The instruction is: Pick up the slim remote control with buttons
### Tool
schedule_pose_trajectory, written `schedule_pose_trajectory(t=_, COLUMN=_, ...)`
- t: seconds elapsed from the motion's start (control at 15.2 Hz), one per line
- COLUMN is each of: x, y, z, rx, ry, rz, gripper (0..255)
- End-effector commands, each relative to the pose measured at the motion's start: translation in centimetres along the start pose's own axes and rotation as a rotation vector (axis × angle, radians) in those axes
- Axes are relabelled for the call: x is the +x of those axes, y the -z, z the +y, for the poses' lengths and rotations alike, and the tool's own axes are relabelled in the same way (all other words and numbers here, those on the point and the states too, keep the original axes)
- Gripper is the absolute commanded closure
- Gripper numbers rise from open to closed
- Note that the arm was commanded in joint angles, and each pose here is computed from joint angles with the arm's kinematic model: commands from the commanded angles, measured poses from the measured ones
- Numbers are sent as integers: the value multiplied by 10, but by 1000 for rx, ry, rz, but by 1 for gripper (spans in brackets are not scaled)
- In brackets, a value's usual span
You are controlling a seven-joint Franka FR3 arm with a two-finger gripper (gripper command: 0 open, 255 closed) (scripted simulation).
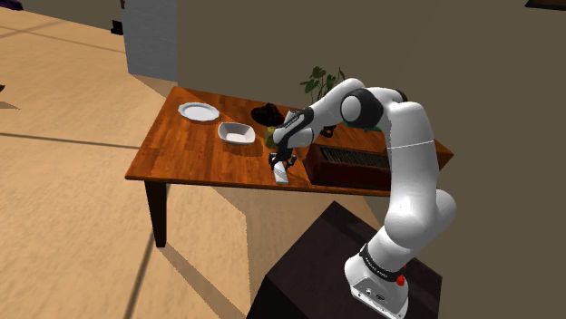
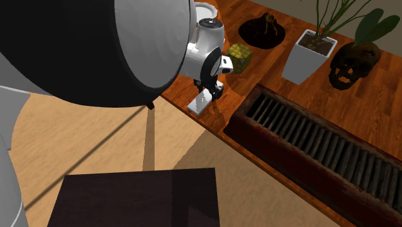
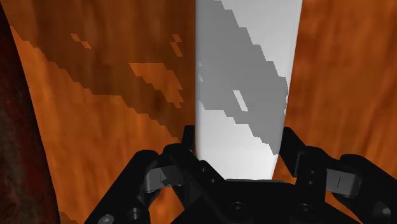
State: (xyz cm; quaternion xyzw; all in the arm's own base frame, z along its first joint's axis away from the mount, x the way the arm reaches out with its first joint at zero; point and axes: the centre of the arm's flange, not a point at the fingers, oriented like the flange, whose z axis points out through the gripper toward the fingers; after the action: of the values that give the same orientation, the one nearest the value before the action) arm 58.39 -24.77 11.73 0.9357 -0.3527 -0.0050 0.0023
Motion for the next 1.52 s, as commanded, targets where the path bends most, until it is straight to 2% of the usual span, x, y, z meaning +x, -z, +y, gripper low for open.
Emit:
schedule_pose_trajectory(t=0.0, x=0, y=-1, z=0, rx=0, ry=0, rz=0, gripper=255)
schedule_pose_trajectory(t=0.53, x=0, y=-1, z=0, rx=0, ry=0, rz=0, gripper=255)
schedule_pose_trajectory(t=1.45, x=-1, y=73, z=1, rx=0, ry=0, rz=0, gripper=255)
